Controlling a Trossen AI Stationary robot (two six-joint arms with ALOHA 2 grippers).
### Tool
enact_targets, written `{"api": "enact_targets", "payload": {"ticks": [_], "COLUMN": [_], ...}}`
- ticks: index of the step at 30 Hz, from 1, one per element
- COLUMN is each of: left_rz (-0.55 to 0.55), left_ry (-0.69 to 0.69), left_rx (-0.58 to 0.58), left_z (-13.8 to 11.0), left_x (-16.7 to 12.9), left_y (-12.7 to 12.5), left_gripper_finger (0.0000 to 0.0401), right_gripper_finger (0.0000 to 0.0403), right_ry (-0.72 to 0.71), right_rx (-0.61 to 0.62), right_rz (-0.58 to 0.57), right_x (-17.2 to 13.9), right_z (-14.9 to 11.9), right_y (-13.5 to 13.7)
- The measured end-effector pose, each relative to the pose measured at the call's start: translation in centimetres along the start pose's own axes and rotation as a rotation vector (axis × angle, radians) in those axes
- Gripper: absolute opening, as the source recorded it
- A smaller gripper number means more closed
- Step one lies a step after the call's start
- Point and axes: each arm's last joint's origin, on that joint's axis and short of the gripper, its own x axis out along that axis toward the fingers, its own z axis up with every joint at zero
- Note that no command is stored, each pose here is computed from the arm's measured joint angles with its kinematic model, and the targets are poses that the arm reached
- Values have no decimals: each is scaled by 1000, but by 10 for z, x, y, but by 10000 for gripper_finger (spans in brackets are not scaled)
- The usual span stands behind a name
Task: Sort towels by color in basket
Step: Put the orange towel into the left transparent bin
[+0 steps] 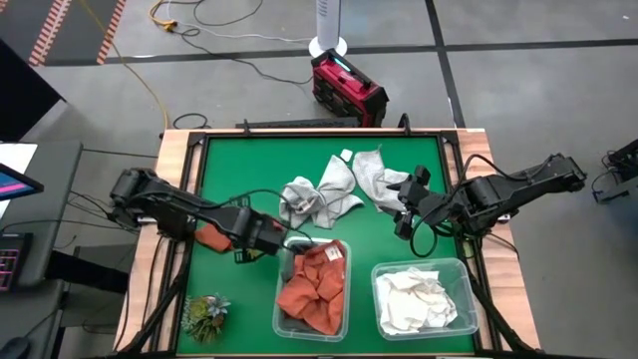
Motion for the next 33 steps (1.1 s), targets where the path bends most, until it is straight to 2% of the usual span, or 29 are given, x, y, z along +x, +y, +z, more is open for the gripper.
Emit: {"api": "enact_targets", "payload": {"ticks": [8,14,19,24,28,31,33], "left_rz": [-69,-167,-177,-101,-82,-78,-70], "left_ry": [-109,-199,-193,-104,-80,-83,-94], "left_rx": [-202,-265,-200,-134,-89,-41,-15], "left_z": [-28,-34,-31,-26,-16,-10,-6], "left_x": [18,31,55,78,93,98,98], "left_y": [27,26,16,10,4,1,-1], "left_gripper_finger": [190,234,262,265,264,241,201], "right_gripper_finger": [306,306,306,306,306,306,306], "right_ry": [-1,-1,-1,-1,-1,-1,-1], "right_rx": [2,2,2,3,3,2,1], "right_rz": [0,0,0,0,0,0,0], "right_x": [0,0,0,0,0,0,0], "right_z": [0,0,0,0,0,0,0], "right_y": [0,0,0,0,0,0,0]}}
